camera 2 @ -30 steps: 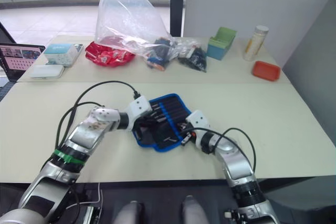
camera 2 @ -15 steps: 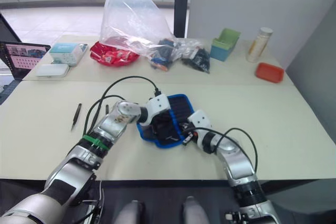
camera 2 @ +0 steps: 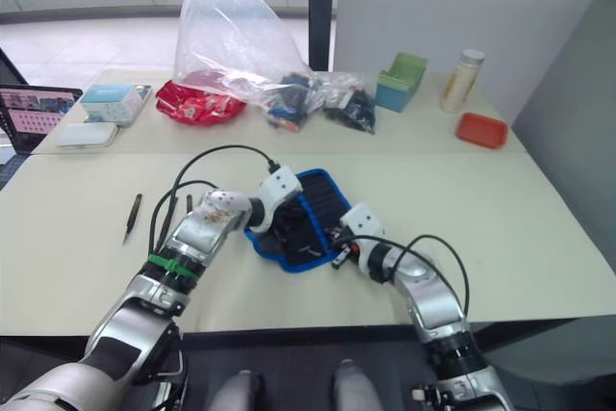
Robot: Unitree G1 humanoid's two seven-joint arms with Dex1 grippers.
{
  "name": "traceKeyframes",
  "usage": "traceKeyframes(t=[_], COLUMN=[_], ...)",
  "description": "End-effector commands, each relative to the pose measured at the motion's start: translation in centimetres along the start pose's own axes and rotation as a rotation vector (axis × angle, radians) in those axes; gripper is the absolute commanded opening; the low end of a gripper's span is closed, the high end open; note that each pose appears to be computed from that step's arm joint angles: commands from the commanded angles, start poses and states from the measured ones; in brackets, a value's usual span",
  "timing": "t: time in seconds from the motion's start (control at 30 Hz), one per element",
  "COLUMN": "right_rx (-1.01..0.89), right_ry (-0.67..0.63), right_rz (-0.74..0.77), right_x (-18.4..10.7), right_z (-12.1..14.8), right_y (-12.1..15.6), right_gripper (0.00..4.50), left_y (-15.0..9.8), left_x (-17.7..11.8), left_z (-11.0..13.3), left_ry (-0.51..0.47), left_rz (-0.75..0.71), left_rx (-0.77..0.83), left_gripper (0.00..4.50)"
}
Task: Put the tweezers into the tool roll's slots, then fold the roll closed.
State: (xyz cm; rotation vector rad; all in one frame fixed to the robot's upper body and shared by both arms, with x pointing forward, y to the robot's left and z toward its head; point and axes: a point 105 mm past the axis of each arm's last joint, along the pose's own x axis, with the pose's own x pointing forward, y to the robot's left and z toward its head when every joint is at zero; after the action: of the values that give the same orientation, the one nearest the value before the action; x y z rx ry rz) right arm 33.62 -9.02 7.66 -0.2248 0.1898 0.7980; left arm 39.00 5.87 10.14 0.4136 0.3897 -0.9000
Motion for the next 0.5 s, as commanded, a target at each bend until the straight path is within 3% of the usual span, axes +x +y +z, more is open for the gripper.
traceKeyframes(t=[0.03,0.1,0.13,0.3,0.43,0.5], right_rx=[0.02,0.016,0.015,-0.011,-0.008,-0.01], right_ry=[0.094,0.094,0.094,0.072,0.04,0.025], right_rz=[-0.005,-0.004,-0.004,-0.01,-0.001,0.0], right_x=[-0.2,-0.1,-0.1,0.0,0.2,0.2], right_z=[-2.5,-2.4,-2.4,-2.1,-1.4,-1.2], right_y=[-0.3,-0.5,-0.6,-1.0,-1.1,-1.1], right_gripper=[0.0,0.0,0.0,0.0,0.0,0.0], left_y=[1.7,2.3,2.5,3.1,5.0,6.3], left_x=[-1.5,-2.1,-2.4,-4.8,-8.0,-10.3], left_z=[-0.4,-0.8,-0.7,0.0,-0.2,1.0], left_ry=[0.036,0.058,0.052,0.022,0.046,-0.027], left_rz=[0.105,0.145,0.156,0.173,0.227,0.256], left_rx=[-0.021,-0.02,-0.036,-0.059,-0.05,-0.086], left_gripper=[0.01,0.01,0.78,2.32,3.65,4.32])
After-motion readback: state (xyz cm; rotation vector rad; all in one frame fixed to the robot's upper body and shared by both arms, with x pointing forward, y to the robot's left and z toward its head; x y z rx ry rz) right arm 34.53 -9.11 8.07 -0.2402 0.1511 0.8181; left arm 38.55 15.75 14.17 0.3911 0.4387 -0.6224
